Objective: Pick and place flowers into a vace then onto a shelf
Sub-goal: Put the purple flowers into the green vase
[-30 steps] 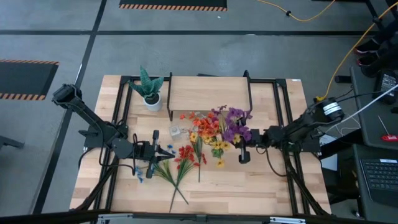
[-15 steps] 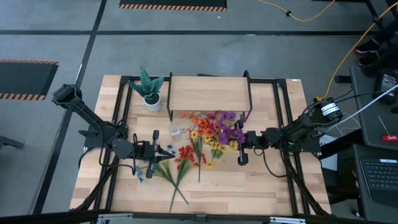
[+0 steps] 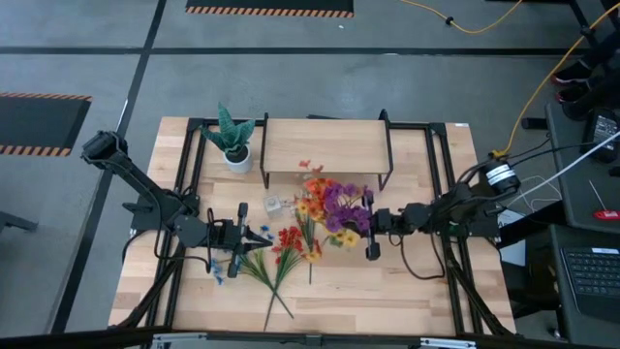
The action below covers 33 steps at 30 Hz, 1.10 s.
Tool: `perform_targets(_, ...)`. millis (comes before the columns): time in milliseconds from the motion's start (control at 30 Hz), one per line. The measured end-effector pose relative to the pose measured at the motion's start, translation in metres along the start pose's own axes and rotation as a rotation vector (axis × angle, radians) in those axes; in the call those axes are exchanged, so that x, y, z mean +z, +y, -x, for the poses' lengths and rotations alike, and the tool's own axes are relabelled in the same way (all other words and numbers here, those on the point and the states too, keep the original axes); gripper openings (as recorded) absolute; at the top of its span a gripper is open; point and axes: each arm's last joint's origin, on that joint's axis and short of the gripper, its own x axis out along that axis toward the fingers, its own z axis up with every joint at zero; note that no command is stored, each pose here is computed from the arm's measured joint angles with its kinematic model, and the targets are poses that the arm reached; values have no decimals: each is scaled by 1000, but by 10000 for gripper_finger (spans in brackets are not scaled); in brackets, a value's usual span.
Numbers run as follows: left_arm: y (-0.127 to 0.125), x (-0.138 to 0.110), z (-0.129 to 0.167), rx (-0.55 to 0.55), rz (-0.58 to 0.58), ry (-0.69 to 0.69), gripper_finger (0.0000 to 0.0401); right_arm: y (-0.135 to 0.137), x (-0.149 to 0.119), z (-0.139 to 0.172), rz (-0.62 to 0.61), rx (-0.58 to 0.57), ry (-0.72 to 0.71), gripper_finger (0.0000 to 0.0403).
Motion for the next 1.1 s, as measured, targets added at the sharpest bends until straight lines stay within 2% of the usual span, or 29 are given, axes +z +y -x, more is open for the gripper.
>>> perform_targets(300, 0, 0, 0, 0, 0, 0, 4, 1, -14, 0, 4, 10, 43, 5)
perform_targets(600, 0, 0, 0, 0, 0, 0, 4, 2, -19, 0, -1, 16, 101, 39)
perform_targets(867, 0, 0, 0, 0, 0, 0, 4, 2, -20, 0, 4, 15, 110, 48)
perform_targets(1100, 0, 0, 0, 0, 0, 0, 4, 3, -20, 0, 2, 17, 107, 97)
